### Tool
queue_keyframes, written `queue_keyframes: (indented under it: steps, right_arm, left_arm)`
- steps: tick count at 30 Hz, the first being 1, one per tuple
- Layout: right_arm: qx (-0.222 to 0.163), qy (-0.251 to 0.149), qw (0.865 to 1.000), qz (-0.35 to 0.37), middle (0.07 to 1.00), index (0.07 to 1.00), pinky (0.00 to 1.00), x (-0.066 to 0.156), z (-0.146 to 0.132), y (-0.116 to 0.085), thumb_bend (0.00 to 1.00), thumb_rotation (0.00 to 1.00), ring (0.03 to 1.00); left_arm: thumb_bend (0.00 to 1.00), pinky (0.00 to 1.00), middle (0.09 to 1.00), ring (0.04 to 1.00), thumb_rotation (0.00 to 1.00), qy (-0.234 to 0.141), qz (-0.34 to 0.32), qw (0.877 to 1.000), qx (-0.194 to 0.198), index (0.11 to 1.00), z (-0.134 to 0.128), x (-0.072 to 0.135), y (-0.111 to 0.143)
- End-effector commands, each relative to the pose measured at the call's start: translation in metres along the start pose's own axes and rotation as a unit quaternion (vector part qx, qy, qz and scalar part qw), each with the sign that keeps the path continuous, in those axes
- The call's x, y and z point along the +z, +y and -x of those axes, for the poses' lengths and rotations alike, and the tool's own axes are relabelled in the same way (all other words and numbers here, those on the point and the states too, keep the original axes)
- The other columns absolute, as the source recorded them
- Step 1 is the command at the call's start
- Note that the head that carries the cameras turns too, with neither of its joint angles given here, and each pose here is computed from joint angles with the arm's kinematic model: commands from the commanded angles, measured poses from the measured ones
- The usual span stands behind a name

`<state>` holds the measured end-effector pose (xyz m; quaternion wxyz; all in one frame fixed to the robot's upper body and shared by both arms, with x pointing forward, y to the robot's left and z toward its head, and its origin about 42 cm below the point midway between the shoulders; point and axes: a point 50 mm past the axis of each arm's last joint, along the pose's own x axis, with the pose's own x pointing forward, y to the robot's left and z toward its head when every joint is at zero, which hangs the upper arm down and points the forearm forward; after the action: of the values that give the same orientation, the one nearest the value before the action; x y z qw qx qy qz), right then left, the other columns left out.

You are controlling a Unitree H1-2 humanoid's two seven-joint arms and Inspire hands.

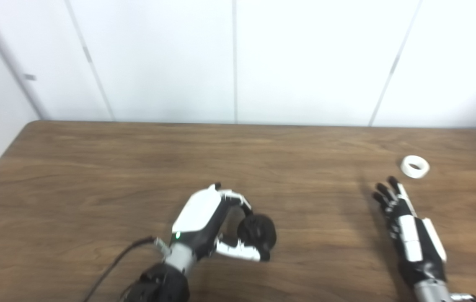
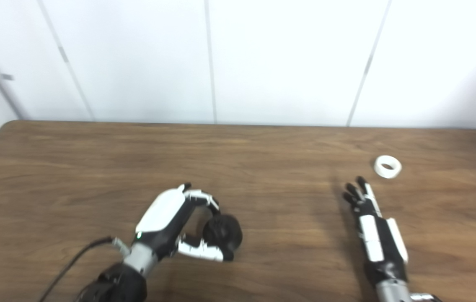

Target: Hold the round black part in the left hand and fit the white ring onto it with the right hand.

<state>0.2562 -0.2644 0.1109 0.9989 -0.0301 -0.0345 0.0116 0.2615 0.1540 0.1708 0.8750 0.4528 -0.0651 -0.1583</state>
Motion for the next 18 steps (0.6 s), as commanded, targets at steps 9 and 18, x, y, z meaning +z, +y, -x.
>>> queue_keyframes:
  steps: [9, 18]
  right_arm:
    - [0.003, 0.033, 0.999, -0.009, 0.950, 1.000, 1.00, -0.010, 0.013, 0.016, 0.58, 1.00, 0.948]
    - [-0.006, 0.034, 0.999, -0.018, 0.943, 1.000, 1.00, -0.006, 0.013, 0.021, 0.59, 0.98, 0.947]
  left_arm:
    - [0.52, 1.00, 0.748, 0.864, 0.05, -0.037, -0.035, 0.999, 0.007, 0.484, 0.005, 0.006, -0.027]
    - [0.52, 1.00, 0.755, 0.876, 0.05, -0.049, -0.050, 0.998, -0.005, 0.485, 0.008, 0.001, -0.037]
